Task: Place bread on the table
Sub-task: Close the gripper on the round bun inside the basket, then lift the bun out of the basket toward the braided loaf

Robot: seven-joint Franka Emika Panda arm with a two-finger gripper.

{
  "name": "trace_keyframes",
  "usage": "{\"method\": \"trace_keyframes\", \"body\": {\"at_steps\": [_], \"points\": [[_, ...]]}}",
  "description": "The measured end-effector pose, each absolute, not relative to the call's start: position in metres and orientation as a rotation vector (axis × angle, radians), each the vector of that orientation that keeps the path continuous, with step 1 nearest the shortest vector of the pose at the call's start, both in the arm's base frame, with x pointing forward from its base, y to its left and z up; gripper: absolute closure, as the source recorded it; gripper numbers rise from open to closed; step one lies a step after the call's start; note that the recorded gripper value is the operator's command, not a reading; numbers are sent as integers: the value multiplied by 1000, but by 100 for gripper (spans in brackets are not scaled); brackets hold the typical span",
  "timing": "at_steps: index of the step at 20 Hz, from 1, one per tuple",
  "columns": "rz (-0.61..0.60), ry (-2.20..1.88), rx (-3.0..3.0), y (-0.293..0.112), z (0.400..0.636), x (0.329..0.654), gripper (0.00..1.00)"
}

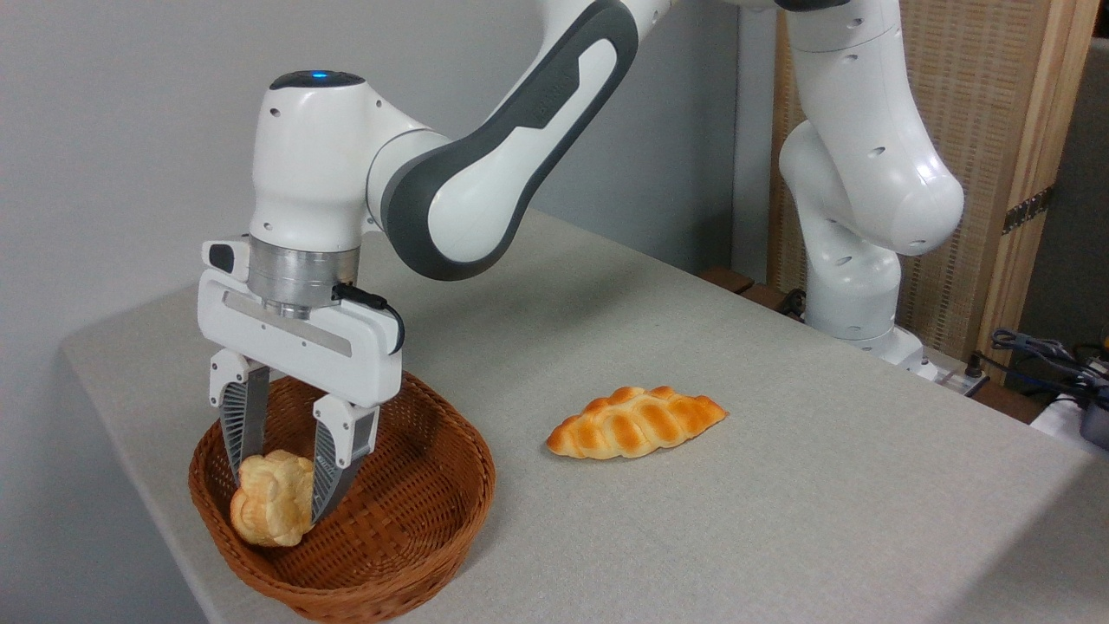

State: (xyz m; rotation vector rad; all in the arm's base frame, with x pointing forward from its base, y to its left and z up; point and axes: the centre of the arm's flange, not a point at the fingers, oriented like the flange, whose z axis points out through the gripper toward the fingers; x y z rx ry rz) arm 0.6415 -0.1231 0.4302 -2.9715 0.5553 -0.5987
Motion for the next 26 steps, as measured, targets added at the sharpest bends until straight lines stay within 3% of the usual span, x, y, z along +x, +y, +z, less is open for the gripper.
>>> {"method": "trace_keyframes", "body": {"at_steps": [15,18,21,26], "points": [[-597,556,-2971,-123,435,641,70],[-576,550,-2979,-120,449,637,70],[-541,535,-2994,-113,483,624,69],[-437,553,-3015,-105,518,599,69]]}}
